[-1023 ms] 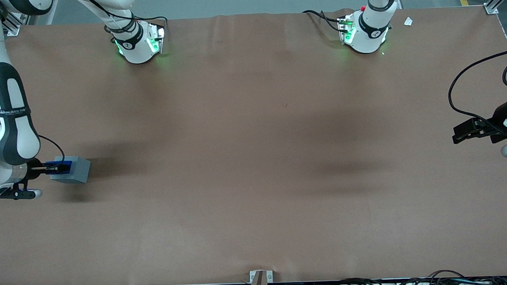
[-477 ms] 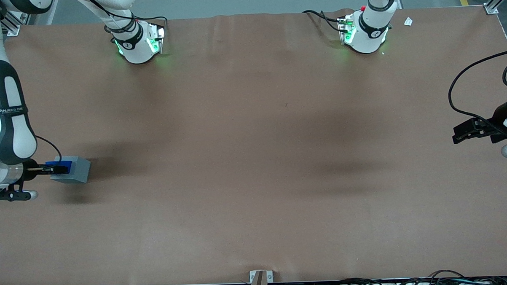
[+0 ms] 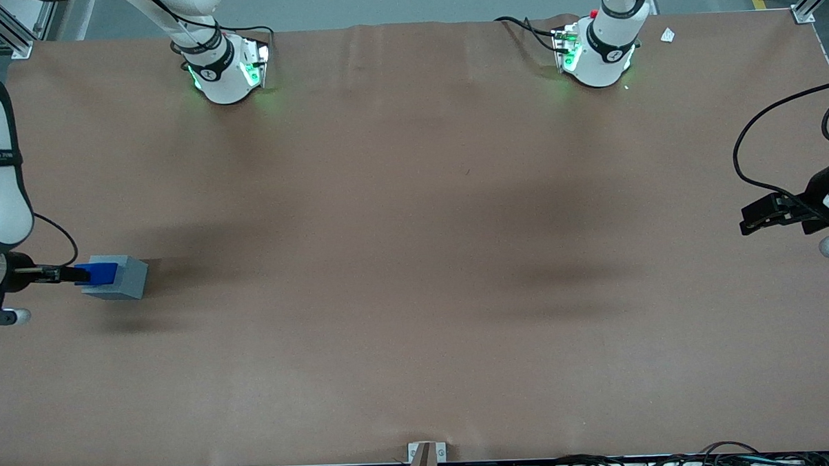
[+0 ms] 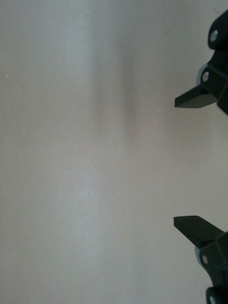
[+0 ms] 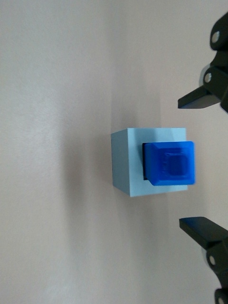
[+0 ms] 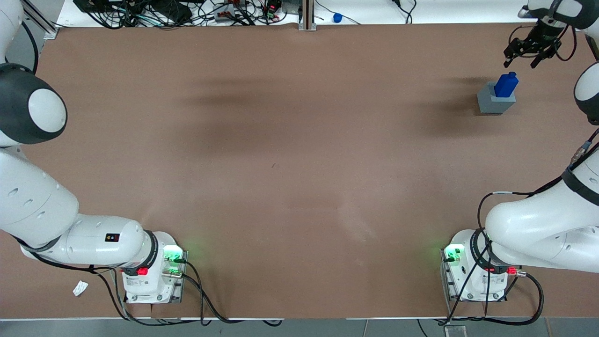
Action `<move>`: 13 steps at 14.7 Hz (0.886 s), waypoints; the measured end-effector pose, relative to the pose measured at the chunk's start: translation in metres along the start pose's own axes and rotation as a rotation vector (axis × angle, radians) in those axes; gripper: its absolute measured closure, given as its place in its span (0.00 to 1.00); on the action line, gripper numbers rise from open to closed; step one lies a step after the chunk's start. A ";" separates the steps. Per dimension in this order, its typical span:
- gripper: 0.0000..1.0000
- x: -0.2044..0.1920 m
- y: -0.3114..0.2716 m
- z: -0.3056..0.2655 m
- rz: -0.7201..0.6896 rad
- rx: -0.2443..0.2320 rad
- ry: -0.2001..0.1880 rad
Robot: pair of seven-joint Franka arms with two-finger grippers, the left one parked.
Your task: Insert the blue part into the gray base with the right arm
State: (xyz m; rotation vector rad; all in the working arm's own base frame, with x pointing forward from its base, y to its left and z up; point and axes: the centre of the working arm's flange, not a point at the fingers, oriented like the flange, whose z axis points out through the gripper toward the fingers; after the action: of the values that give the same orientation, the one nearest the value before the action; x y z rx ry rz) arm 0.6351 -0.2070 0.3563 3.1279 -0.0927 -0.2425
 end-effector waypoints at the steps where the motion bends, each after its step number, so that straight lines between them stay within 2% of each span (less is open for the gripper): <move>1: 0.00 -0.003 -0.003 -0.019 -0.004 -0.005 0.019; 4: 0.00 -0.017 -0.033 -0.089 -0.041 -0.023 0.072; 6: 0.00 -0.033 -0.063 -0.141 -0.051 -0.026 0.069; 8: 0.00 -0.051 -0.083 -0.181 -0.024 -0.003 0.077; 10: 0.00 -0.068 -0.096 -0.213 -0.022 0.012 0.112; 13: 0.00 -0.082 -0.115 -0.240 -0.044 0.008 0.156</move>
State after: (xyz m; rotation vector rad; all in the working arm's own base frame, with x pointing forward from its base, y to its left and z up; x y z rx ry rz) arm 0.5976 -0.0881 0.6051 3.1455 -0.0246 0.0029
